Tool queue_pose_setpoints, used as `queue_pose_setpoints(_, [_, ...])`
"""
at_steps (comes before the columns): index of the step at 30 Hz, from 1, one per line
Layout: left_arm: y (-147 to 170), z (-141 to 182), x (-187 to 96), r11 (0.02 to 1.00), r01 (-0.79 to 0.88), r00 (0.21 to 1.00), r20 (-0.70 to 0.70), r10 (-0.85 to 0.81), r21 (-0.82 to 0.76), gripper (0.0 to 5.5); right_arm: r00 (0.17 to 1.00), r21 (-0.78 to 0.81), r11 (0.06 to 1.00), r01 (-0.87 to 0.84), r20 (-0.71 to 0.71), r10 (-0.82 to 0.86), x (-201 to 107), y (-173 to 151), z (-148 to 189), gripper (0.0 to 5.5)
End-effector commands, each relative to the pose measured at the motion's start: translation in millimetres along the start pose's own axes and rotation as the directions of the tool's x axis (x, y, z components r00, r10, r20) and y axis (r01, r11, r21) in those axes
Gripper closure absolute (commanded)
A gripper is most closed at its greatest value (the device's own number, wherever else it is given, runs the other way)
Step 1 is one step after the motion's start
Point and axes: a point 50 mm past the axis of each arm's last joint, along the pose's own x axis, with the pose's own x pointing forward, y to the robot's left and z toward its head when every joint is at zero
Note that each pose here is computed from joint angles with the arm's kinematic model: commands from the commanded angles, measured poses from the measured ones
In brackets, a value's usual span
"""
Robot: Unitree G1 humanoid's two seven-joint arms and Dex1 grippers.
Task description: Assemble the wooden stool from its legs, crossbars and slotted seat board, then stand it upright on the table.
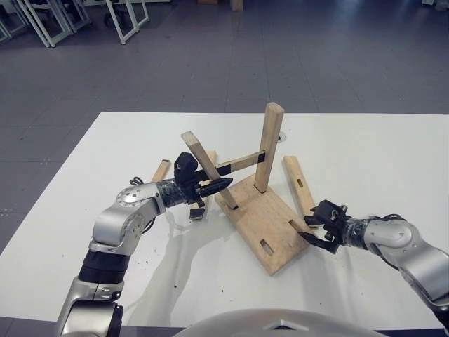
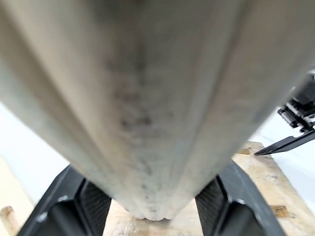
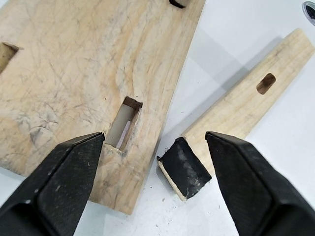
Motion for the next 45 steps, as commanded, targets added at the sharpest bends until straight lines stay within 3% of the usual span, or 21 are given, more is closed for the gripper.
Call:
queue_pose_setpoints(1, [9.7,-40.3,-12.3,0.994,-0.106,0.966,-0.236,0.102,-0.003,3.45,0.999,0.014,0.999,0.042,0.033,-0.043,-2.9,-8.1,8.7,1.70])
queue_pose_setpoints(4, [10.3,-42.6,-12.8,0.994,-0.109,0.964,-0.243,0.106,0.001,3.45,0.995,0.054,0.995,0.080,0.051,-0.083,-4.5,-14.9,11.8,1.70])
queue_pose_setpoints(8, [11.2,-42.9,-11.6,0.994,-0.108,0.967,-0.233,0.102,-0.012,3.45,0.990,0.126,0.990,0.066,0.117,-0.081,-6.4,-15.9,23.6,2.38])
queue_pose_setpoints(14, [10.8,-45.1,-8.6,0.994,-0.105,0.969,-0.228,0.097,-0.023,3.45,0.890,0.266,0.963,-0.038,0.448,-0.089,0.1,-9.5,92.8,3.57])
queue_pose_setpoints(17, [10.1,-44.8,-3.4,0.995,-0.097,0.971,-0.222,0.090,-0.021,3.45,0.843,0.329,0.943,-0.055,0.522,-0.133,12.5,-13.0,123.5,4.11])
queue_pose_setpoints(24, [9.0,-40.8,6.2,0.998,-0.061,0.975,-0.216,0.057,-0.011,3.45,0.823,0.362,0.927,0.098,0.494,-0.280,55.6,-18.8,161.2,4.11])
queue_pose_setpoints(28, [9.2,-40.0,7.6,0.999,-0.051,0.975,-0.216,0.048,-0.008,3.45,0.695,0.425,0.890,0.162,0.592,-0.409,50.1,-32.6,193.4,4.11])
queue_pose_setpoints(30, [8.7,-40.3,7.9,0.999,-0.049,0.975,-0.217,0.046,-0.009,3.45,0.748,0.391,0.905,0.167,0.548,-0.375,62.1,-27.0,187.5,4.11])
queue_pose_setpoints(33, [7.4,-41.0,8.5,0.999,-0.046,0.975,-0.218,0.042,-0.010,3.45,0.911,0.230,0.961,0.154,0.343,-0.229,92.1,-3.3,145.3,4.11])
queue_pose_setpoints(37, [6.6,-41.2,9.6,0.999,-0.046,0.975,-0.218,0.043,-0.011,3.45,0.963,0.159,0.981,0.112,0.225,-0.147,102.3,16.9,114.0,4.11])
queue_pose_setpoints(40, [7.3,-41.8,10.5,0.999,-0.052,0.974,-0.222,0.048,-0.009,3.45,0.919,0.188,0.977,0.099,0.360,-0.162,93.0,15.9,136.2,4.11])
queue_pose_setpoints(43, [7.7,-43.5,13.4,0.999,-0.052,0.973,-0.224,0.047,-0.016,3.45,0.758,0.252,0.968,-0.008,0.632,-0.158,58.1,9.7,176.5,4.11])
queue_pose_setpoints(45, [8.1,-46.0,14.9,0.998,-0.052,0.973,-0.227,0.045,-0.025,3.45,0.703,0.265,0.958,-0.112,0.702,-0.112,34.8,4.3,176.7,4.11])
